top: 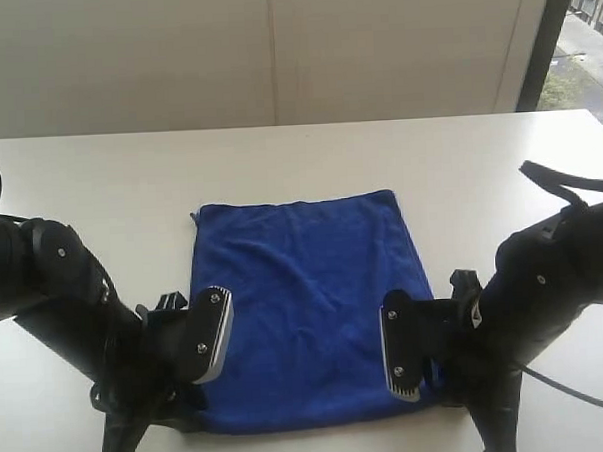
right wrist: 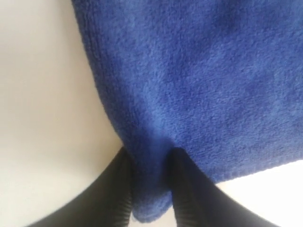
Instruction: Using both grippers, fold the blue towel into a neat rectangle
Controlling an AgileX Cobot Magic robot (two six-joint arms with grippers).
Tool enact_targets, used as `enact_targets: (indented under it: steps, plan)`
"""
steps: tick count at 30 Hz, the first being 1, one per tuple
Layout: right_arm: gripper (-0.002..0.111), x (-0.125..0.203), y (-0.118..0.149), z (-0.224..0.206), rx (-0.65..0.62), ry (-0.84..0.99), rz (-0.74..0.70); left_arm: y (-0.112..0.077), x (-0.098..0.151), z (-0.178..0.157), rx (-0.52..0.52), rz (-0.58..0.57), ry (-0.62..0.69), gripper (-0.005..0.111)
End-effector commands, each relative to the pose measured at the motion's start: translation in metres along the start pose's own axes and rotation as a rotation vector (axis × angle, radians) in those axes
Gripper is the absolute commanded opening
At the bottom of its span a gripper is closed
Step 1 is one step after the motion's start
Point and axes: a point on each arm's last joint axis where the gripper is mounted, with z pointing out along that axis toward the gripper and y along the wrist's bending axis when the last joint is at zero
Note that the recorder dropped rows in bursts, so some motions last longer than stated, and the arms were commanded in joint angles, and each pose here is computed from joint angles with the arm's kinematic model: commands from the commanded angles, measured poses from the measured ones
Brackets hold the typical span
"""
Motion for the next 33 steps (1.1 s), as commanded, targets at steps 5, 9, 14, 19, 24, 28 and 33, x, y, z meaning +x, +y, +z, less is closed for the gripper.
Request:
enact_targets:
  steps: [5,9,14,19,24,28,33]
  plan:
    - [0.025,0.003,0.004,-0.008,-0.007,0.008,-0.017,-0.005,0.002,0.004,0.043,-0.032,0.010,0.025]
    - [0.014,0.002,0.003,-0.018,0.018,-0.007,-0.015,-0.006,0.002,0.004,0.054,-0.050,0.008,0.025]
    - [0.000,0.002,0.003,-0.024,0.028,-0.017,-0.002,-0.011,0.001,0.004,0.107,-0.046,0.003,0.022]
    - [0.000,0.003,0.005,-0.024,0.010,-0.006,-0.002,-0.012,0.001,0.004,0.121,-0.046,0.002,0.008]
    - [0.000,0.004,0.007,-0.024,-0.015,0.007,0.000,-0.013,-0.001,0.000,0.121,-0.041,-0.006,0.000]
    - [0.000,0.002,0.011,-0.025,-0.057,0.003,0.028,-0.015,-0.009,-0.022,0.072,-0.011,-0.040,0.000]
    - [0.000,-0.009,0.029,-0.040,-0.106,0.012,-0.010,-0.023,-0.012,-0.035,0.113,-0.037,-0.042,0.000]
